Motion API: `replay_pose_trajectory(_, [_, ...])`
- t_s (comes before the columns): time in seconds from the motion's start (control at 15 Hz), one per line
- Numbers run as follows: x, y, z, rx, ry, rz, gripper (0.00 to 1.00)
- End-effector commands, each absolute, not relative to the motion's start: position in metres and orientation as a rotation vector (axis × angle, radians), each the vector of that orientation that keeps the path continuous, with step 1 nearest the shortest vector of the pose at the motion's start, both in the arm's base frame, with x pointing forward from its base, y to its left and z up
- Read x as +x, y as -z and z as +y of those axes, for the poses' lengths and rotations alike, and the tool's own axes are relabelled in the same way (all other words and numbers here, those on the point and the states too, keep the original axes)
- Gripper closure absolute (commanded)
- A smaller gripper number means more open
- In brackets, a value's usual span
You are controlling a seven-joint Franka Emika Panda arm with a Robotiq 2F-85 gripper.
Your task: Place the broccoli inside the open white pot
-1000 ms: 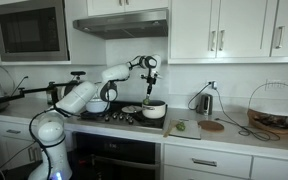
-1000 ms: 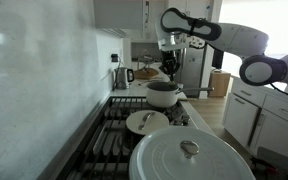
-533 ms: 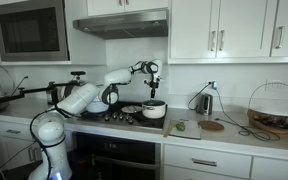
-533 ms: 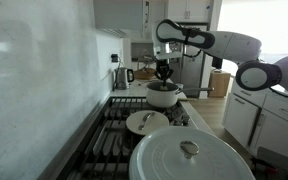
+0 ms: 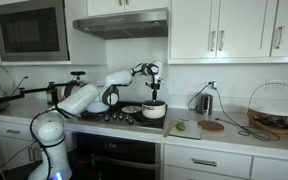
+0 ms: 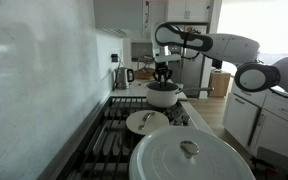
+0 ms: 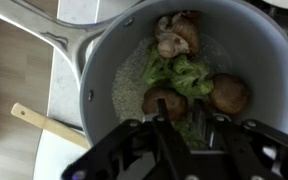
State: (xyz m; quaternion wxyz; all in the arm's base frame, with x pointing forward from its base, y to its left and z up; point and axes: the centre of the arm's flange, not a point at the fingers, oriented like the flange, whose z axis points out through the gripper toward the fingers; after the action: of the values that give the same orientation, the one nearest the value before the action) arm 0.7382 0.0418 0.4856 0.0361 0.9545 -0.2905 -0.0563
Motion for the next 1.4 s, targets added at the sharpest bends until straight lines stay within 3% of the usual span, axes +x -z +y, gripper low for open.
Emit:
replay_pose_trajectory(0.0, [0.727,-0.49,0.041,2.914,0.123,-0.92,0.35])
replay_pose_trajectory(0.33, [0.723,-0.506,0.039,2.915,0.105,-0.938,0.01])
replay_pose_trajectory(1.33, [0.672,-0.633,0.033,2.965,-0.002,-0.945,0.0])
